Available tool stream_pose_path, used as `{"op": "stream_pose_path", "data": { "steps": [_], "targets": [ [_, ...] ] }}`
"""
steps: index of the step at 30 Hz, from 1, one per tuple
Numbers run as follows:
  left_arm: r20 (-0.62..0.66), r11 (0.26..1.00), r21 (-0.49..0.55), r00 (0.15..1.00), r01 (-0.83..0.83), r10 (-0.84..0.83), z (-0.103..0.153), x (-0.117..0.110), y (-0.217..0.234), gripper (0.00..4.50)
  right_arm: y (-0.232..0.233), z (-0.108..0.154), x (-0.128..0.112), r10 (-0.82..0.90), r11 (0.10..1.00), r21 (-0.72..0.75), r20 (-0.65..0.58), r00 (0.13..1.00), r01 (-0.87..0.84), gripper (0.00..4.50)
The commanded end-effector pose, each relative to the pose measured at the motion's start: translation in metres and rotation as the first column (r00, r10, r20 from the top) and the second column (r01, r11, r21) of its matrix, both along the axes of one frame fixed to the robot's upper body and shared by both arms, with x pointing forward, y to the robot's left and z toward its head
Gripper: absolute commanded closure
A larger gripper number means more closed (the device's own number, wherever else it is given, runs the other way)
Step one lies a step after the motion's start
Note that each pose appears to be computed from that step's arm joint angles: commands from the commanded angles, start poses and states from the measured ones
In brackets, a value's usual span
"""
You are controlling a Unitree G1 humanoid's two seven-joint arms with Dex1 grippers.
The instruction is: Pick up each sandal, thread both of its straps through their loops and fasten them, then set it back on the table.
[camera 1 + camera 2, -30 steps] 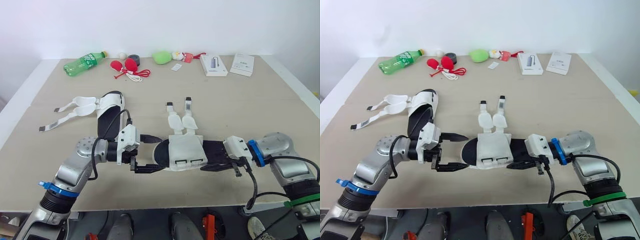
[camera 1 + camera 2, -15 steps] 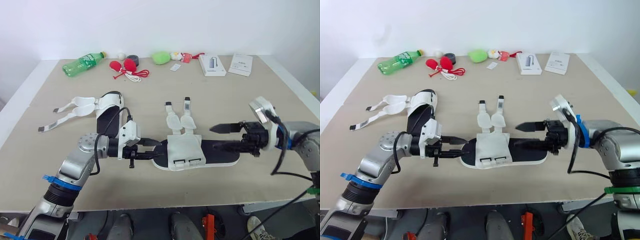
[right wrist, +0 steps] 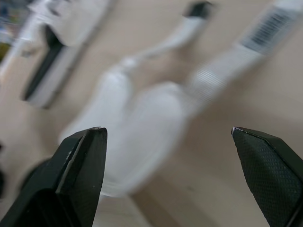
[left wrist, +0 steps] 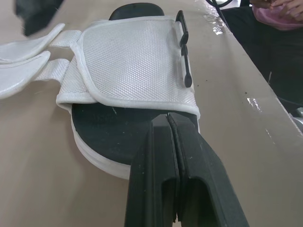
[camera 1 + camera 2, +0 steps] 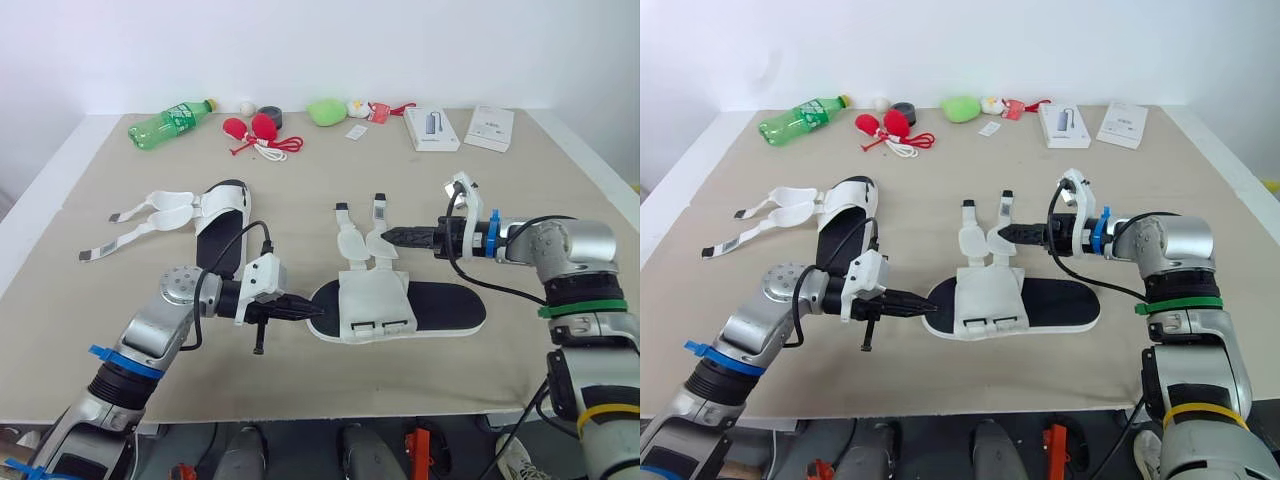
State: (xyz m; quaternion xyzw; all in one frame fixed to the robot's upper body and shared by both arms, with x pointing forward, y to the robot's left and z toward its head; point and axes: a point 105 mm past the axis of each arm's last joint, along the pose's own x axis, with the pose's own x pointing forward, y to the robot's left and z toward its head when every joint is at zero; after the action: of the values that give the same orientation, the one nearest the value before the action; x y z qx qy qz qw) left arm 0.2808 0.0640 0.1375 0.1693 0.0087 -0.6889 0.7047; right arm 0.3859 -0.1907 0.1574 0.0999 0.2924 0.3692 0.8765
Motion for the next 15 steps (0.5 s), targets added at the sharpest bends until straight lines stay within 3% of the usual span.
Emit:
{"op": "stream_pose_path", "data": {
  "steps": [1,15],
  "targets": [
    [0.038,1.0,-0.006,0.999,0.003,-0.003,0.006,-0.002,0.001,4.46,0.007,0.01,0.005,0.041,0.999,0.019,0.023,0.999,-0.042,0.0],
    [0.053,1.0,0.012,0.998,-0.014,0.014,0.004,-0.007,0.006,4.46,0.048,0.011,0.036,-0.053,0.954,0.289,-0.084,0.995,0.076,0.0]
  ]
}}
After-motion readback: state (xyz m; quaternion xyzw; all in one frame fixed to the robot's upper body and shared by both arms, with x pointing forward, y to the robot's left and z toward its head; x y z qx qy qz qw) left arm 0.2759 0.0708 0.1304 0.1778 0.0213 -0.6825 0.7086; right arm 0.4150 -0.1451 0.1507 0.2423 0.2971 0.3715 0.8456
